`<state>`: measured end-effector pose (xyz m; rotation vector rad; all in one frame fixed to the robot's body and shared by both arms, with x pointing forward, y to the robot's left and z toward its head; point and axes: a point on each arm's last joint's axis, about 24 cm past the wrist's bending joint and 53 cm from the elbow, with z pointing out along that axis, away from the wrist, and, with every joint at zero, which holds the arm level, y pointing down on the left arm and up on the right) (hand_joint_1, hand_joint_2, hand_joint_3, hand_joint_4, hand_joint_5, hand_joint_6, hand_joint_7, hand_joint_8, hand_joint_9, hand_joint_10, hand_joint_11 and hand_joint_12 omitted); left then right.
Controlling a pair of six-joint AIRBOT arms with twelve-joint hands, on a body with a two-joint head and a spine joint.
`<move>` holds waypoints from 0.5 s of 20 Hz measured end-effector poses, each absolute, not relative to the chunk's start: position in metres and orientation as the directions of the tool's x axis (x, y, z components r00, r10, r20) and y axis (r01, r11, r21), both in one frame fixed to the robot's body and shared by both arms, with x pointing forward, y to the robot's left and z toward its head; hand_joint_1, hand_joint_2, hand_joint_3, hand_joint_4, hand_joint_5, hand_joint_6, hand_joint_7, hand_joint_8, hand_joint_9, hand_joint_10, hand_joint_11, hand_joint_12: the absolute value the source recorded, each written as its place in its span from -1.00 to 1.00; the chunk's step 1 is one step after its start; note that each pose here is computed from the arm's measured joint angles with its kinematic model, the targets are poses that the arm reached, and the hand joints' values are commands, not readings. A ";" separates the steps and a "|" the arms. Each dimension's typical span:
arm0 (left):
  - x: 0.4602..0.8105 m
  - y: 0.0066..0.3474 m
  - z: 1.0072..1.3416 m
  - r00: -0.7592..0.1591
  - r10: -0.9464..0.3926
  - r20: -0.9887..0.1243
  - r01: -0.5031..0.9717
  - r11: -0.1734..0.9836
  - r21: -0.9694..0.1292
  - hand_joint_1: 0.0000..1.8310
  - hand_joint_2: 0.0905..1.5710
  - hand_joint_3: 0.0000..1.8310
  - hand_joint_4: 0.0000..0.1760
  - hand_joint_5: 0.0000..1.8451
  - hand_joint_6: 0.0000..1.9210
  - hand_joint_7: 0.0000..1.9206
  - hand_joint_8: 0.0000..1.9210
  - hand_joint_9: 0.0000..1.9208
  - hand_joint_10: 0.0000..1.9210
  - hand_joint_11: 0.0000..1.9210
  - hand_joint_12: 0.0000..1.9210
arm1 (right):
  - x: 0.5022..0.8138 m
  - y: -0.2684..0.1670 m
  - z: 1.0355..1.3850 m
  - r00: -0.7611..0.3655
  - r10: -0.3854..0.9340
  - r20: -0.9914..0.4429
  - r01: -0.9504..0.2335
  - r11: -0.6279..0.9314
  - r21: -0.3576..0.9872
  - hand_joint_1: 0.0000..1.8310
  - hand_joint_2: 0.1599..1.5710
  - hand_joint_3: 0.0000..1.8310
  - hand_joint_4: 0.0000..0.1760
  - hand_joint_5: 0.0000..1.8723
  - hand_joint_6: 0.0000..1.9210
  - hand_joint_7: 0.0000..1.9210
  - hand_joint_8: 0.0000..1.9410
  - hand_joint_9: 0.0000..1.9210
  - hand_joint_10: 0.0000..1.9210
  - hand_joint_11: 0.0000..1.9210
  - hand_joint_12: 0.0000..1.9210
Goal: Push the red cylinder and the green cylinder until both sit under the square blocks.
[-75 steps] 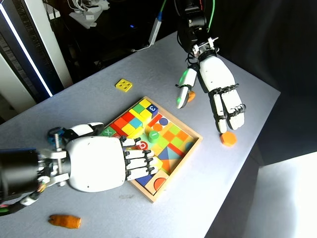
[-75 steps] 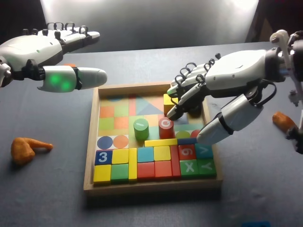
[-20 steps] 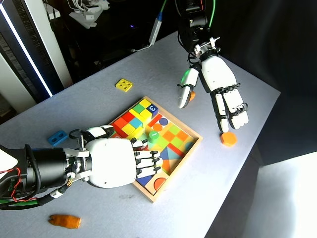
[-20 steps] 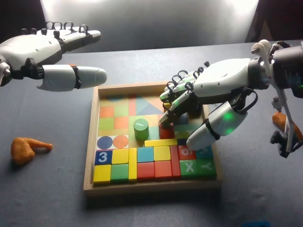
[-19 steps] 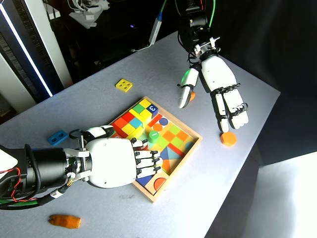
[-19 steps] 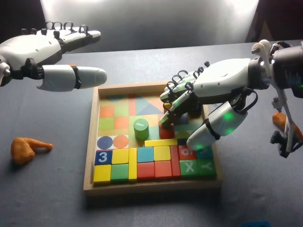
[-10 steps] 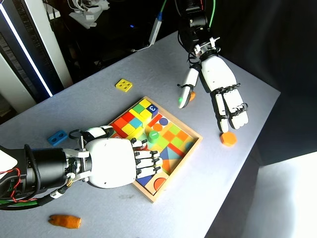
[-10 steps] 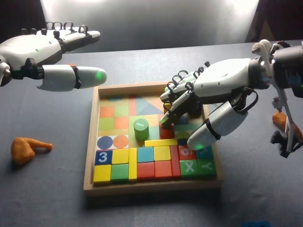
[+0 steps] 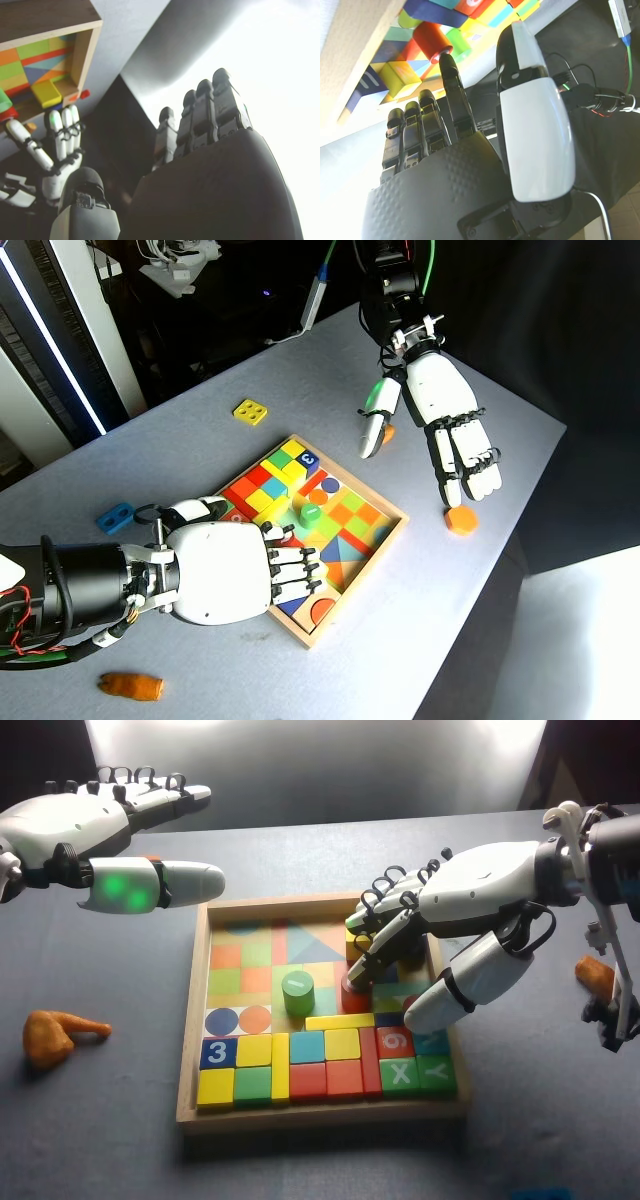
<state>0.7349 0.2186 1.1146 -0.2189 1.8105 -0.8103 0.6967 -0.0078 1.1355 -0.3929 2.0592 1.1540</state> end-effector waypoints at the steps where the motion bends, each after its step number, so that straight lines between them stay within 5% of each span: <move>1: 0.735 0.219 1.114 -0.396 -0.510 -0.763 0.228 0.750 -0.620 -1.00 0.31 -0.99 0.66 -0.94 -1.00 -1.00 -1.00 -1.00 -1.00 -1.00 -1.00 | 0.697 -0.008 1.136 -0.687 0.084 -0.722 -0.573 0.550 0.608 -0.69 0.28 -1.00 1.00 -0.50 -0.99 -0.94 -1.00 -1.00 -1.00 -0.99 -0.95; 10: 0.735 0.220 1.114 -0.396 -0.511 -0.763 0.225 0.751 -0.620 -1.00 0.34 -0.99 0.52 -0.94 -1.00 -1.00 -1.00 -1.00 -1.00 -0.96 -0.98 | 0.697 -0.020 1.132 -0.702 0.096 -0.706 -0.548 0.560 0.622 -0.66 0.30 -1.00 0.91 -0.48 -1.00 -0.94 -1.00 -1.00 -1.00 -1.00 -0.77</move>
